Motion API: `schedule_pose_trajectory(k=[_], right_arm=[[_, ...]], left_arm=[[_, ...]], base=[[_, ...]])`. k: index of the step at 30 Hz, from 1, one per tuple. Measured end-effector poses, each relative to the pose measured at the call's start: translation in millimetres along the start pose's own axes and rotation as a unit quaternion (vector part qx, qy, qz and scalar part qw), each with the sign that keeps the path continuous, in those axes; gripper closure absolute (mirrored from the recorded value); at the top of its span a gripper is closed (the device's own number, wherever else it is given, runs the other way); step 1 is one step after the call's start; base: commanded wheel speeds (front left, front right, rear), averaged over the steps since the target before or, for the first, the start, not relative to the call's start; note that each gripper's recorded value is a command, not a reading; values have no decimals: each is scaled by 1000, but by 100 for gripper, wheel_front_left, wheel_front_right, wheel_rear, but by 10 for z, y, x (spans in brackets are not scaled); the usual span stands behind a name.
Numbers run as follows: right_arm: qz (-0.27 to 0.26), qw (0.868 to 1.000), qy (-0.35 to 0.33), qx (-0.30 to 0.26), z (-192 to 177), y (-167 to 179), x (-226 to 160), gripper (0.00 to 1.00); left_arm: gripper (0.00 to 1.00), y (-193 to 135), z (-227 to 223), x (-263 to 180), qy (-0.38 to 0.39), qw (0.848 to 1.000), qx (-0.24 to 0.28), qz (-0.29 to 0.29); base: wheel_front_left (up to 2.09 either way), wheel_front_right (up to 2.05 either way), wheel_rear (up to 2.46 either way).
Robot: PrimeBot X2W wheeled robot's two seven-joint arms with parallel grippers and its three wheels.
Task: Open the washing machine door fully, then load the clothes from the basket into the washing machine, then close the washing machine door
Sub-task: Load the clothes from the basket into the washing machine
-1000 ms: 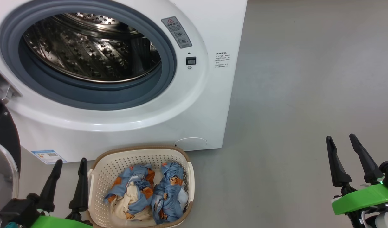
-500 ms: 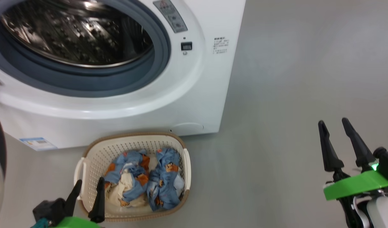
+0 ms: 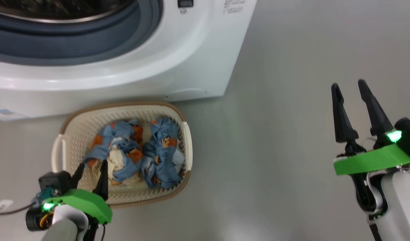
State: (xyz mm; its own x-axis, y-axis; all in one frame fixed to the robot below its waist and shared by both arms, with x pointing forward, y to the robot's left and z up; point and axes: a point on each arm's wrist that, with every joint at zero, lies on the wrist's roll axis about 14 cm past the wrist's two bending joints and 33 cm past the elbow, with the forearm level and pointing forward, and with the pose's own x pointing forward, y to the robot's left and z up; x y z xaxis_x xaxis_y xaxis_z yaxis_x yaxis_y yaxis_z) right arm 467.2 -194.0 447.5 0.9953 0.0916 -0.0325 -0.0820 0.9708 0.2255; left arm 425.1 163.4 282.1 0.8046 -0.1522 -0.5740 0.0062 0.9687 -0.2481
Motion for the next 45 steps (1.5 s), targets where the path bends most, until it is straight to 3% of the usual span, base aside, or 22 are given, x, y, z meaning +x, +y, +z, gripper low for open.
schedule_pose_trajectory(k=[9,19,45], right_arm=[[-2,1000,21,-1,-279,-52,220,0],[-16,999,43,-2,-551,-178,326,0],[-36,997,69,-15,-854,-349,374,0]], left_arm=[[0,105,-487,337,97,995,25,7],[0,315,-710,716,176,982,64,14],[0,432,-1100,1333,281,954,103,11]], base=[[0,0,0],[0,0,0],[0,0,0]])
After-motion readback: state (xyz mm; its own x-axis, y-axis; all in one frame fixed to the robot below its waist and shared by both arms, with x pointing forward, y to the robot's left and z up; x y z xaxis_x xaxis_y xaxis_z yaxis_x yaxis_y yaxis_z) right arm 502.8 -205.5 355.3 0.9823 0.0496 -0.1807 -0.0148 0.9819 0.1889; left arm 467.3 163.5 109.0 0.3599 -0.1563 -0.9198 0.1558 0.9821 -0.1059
